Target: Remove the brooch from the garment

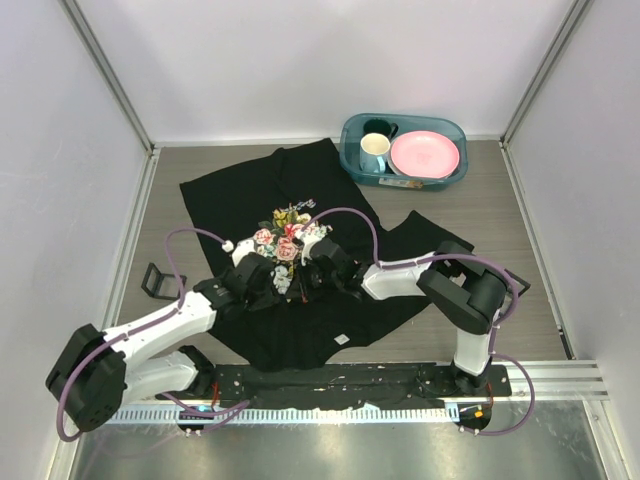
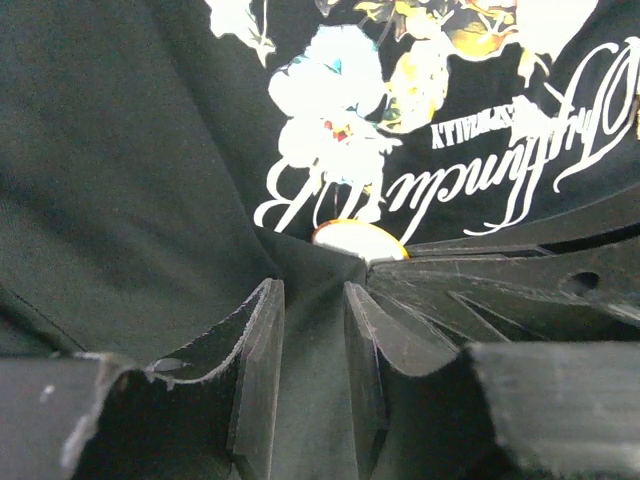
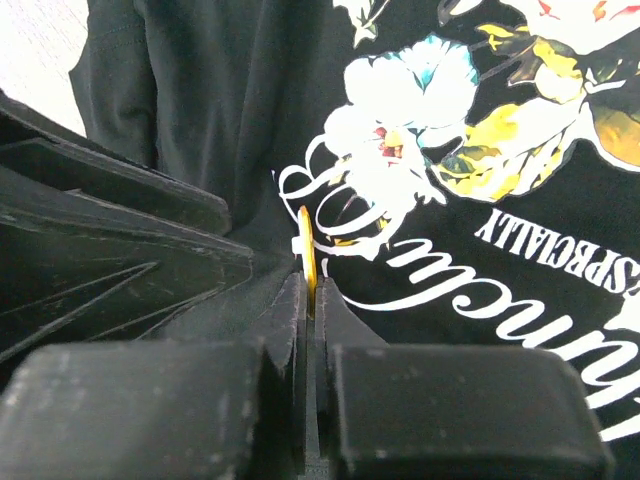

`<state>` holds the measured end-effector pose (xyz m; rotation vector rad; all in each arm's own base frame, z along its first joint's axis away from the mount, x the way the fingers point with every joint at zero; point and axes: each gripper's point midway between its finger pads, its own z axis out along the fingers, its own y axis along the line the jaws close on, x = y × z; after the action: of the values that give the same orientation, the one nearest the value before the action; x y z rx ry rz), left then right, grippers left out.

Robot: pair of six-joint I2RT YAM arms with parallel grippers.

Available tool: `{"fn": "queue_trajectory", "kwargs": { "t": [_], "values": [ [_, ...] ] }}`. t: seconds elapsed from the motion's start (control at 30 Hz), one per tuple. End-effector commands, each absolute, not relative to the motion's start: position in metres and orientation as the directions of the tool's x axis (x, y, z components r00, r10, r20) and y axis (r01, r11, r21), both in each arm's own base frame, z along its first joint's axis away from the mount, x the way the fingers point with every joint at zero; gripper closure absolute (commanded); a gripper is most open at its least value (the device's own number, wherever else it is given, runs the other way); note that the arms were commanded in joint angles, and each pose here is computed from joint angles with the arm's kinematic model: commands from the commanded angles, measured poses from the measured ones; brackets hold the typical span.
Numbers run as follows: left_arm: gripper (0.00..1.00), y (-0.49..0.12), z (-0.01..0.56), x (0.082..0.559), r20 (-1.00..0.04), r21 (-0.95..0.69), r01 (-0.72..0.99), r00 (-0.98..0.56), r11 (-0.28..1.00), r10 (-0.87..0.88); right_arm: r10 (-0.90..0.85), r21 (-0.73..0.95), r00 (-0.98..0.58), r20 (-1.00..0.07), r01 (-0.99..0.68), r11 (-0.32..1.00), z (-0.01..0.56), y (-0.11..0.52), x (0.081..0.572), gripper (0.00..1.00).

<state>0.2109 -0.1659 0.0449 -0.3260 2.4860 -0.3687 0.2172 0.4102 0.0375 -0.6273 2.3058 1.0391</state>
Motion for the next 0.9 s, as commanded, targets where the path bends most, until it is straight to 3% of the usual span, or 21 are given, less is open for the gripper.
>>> {"fn": "queue_trajectory", "kwargs": {
  "t": [0.0,0.5,0.87],
  "values": [
    [0.67,-0.172,0.058,0.213,-0.506,-0.425,-0.182,-0.764,0.887,-0.4,-0.15,0.547,-0.742,-0.653,-0.6,0.584,0.045,0.415,0.223,0.99],
    [0.76,-0.182,0.046,0.223,-0.357,-0.574,-0.297,-0.748,0.763,-0.559,-0.129,0.538,-0.717,-0.685,-0.617,0.574,0.048,0.41,0.224,0.99],
    [0.77,-0.186,0.049,0.228,-0.35,-0.613,-0.286,-0.738,0.737,-0.577,-0.128,0.549,-0.714,-0.688,-0.628,0.552,0.048,0.413,0.221,0.99]
  ]
}}
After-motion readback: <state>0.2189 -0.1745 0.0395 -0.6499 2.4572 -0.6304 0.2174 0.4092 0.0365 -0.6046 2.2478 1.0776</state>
